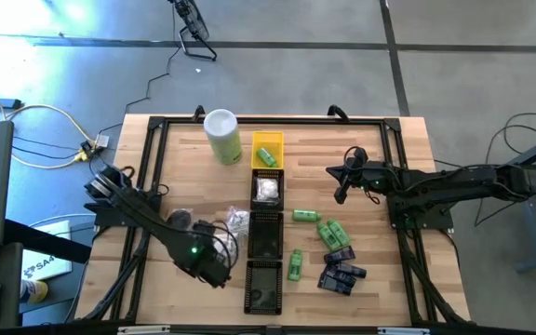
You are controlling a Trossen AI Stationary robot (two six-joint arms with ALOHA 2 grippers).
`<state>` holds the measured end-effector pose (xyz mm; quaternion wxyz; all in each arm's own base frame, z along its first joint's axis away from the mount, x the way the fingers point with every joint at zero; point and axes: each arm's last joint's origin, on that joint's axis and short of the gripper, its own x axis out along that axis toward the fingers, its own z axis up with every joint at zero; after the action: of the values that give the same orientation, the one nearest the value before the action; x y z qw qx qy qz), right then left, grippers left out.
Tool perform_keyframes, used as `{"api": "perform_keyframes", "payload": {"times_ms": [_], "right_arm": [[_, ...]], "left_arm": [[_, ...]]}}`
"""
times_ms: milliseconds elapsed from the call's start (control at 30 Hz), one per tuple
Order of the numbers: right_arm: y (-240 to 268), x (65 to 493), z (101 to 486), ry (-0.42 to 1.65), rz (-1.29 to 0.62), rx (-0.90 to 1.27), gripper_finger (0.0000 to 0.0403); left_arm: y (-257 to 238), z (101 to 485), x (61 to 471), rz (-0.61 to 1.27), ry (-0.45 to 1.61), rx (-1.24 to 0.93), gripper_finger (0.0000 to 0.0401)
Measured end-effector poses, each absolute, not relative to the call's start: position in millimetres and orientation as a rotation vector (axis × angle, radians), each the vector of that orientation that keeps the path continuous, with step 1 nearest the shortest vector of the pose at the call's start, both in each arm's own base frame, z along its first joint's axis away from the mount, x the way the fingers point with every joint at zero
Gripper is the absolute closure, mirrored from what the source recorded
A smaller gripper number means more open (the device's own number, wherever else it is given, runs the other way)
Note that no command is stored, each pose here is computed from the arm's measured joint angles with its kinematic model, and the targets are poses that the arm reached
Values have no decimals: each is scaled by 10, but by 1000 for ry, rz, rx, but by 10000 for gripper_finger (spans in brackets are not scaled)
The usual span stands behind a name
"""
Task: Pick & Place Travel size toiletries
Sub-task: Put the bottom black hairbrush into the bottom black basket
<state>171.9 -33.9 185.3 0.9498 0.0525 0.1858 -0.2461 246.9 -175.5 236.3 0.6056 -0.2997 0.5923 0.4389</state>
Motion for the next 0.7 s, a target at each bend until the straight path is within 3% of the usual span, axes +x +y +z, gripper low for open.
{"api": "perform_keyframes", "payload": {"times_ms": [533, 700], "right_arm": [[-338, 1719, 1853, 378, -500, 107, 401], [-338, 1719, 1852, 379, -500, 107, 401]], "left_arm": [[-1888, 2187, 2559, 957, 1403, -687, 400], [-1867, 2187, 2574, 950, 1409, -681, 371]]}}
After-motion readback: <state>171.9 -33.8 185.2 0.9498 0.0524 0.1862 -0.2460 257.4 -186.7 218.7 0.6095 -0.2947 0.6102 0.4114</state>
